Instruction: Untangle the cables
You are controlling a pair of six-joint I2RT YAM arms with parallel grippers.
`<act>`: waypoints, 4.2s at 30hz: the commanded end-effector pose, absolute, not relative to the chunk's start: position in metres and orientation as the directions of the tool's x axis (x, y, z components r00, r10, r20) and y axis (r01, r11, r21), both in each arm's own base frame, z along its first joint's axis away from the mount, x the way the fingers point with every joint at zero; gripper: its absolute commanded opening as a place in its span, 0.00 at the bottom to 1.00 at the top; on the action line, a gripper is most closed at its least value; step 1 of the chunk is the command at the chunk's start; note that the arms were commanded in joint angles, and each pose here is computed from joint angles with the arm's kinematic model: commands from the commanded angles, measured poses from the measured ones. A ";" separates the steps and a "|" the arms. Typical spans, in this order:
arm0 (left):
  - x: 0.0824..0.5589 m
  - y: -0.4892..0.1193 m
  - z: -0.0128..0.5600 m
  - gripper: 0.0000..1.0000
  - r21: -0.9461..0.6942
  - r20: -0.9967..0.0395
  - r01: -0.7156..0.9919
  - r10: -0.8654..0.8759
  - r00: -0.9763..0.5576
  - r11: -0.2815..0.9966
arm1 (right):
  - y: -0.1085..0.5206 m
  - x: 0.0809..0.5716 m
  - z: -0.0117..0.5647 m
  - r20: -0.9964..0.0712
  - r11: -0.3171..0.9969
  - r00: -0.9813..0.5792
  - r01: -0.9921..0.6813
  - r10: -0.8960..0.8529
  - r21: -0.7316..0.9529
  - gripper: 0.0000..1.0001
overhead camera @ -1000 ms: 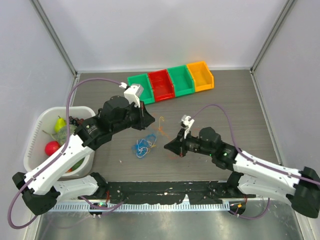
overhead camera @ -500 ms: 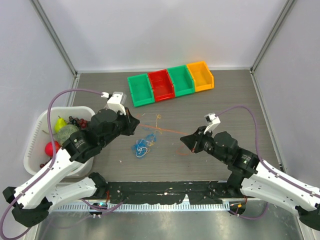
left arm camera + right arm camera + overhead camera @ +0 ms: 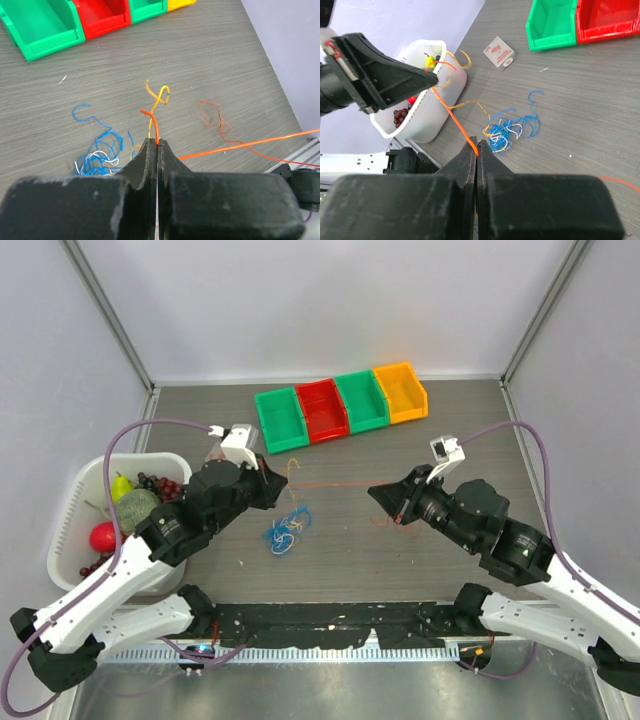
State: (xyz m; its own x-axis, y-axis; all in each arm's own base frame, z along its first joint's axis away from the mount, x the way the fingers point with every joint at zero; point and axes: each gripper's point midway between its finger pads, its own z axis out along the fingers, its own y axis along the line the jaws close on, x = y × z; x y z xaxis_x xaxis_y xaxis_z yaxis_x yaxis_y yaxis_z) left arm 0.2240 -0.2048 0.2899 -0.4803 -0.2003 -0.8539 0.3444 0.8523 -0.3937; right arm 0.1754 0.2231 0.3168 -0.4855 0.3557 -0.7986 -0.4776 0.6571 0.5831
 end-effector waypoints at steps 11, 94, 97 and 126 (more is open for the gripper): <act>0.232 -0.203 0.271 0.92 -0.324 -0.870 0.367 -0.123 -0.478 0.872 | 0.216 0.199 0.478 -0.903 0.714 -0.260 -0.553 0.341 0.429 0.01; 0.193 -0.230 0.236 1.00 -0.589 -0.709 0.360 -0.250 -0.659 0.723 | 0.191 0.603 0.567 -0.614 0.931 0.703 -0.315 0.359 0.183 0.01; 0.192 -0.228 0.235 1.00 -0.586 -0.710 0.354 -0.251 -0.658 0.729 | 0.177 0.626 0.537 -0.660 0.932 0.660 -0.291 0.358 0.215 0.01; 0.187 -0.252 0.228 1.00 -0.656 -0.650 0.369 -0.244 -0.720 0.659 | 0.131 0.630 0.338 -0.881 0.792 0.013 -0.445 0.472 0.418 0.00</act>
